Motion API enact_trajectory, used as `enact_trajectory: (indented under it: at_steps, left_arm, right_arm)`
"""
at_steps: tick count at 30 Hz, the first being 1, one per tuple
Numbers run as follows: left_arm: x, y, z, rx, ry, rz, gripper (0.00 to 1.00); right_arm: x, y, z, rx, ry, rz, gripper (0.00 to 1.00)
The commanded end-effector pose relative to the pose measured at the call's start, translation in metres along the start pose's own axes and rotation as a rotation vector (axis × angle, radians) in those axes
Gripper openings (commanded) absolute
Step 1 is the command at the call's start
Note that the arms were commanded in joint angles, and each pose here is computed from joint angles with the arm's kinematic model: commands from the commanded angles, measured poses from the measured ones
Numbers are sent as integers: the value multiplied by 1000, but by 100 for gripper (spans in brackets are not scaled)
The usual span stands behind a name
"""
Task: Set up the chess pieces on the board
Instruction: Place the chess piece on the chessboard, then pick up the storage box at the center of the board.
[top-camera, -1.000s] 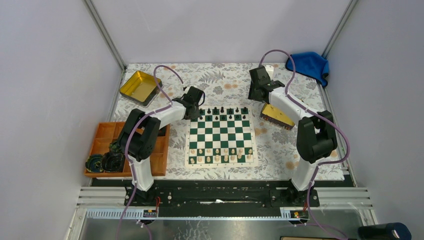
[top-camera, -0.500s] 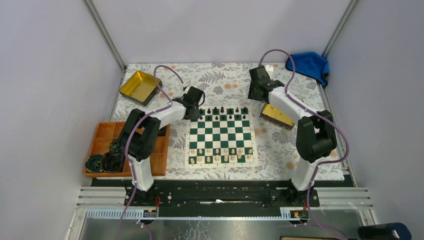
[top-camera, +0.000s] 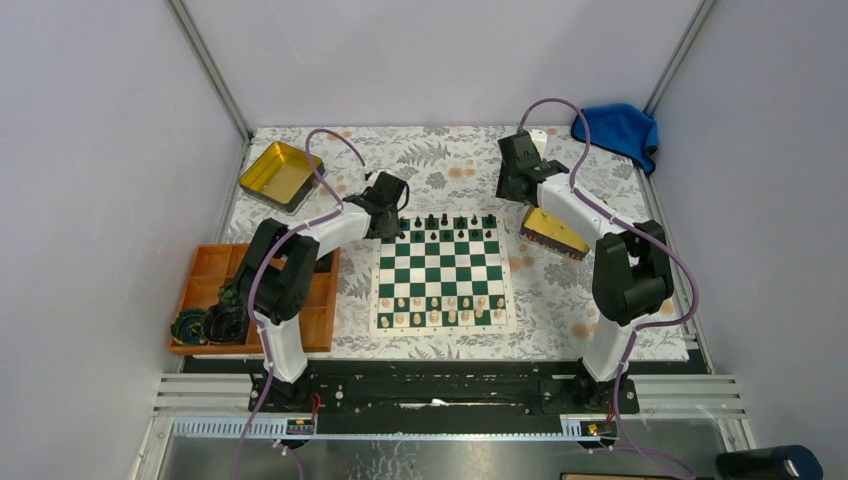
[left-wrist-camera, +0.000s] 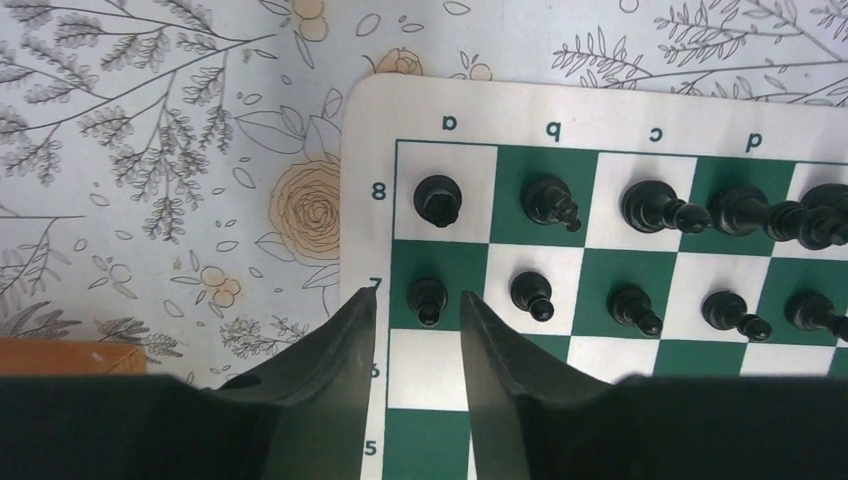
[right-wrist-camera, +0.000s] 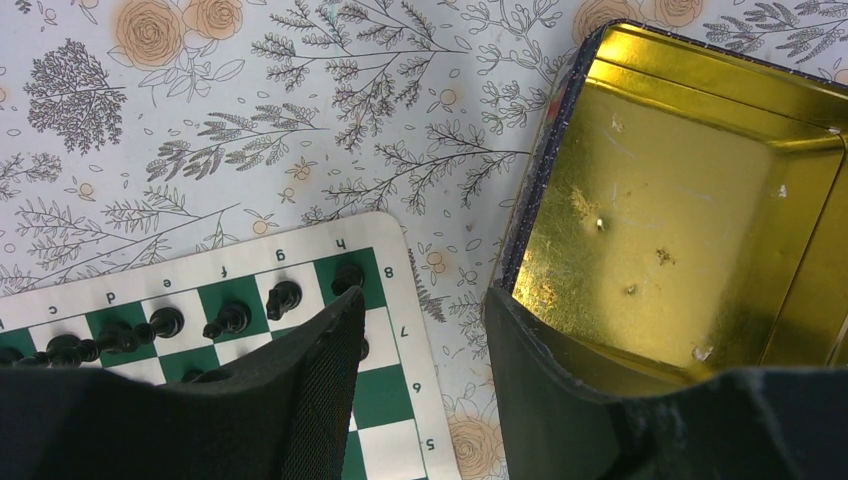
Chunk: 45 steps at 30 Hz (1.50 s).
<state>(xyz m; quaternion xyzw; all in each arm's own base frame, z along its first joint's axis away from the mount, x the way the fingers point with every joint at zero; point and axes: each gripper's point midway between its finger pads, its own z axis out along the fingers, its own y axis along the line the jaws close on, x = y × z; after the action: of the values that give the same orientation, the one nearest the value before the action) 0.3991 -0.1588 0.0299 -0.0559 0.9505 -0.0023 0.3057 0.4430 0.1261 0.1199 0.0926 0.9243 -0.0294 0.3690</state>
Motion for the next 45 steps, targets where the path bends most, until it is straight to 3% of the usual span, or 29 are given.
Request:
enact_trajectory:
  at_steps: [1, 5, 9, 20, 33, 39, 45]
  left_arm:
    - [-34, 10, -28, -24, -99, -35, 48]
    - [-48, 12, -56, 0, -155, -83, 59]
    - [-56, 13, -82, 38, -205, -126, 62]
    - [-59, 16, -107, 74, -228, -135, 63]
    - [-49, 19, -105, 73, -203, -124, 63]
    - [-42, 25, -98, 57, -176, -125, 63]
    - [-38, 30, -93, 53, -154, -134, 63]
  right_arm:
    - [-21, -2, -2, 9, -47, 14, 54]
    - [-22, -17, 2, 42, -44, 44, 55]
    - [-19, -33, 9, 58, -26, 80, 55]
    - [3, -44, 30, 83, 41, 94, 55]
    - [11, -40, 67, 107, 100, 80, 52]
    - [8, -51, 85, 142, 111, 88, 36]
    - [6, -63, 94, 181, 110, 88, 5]
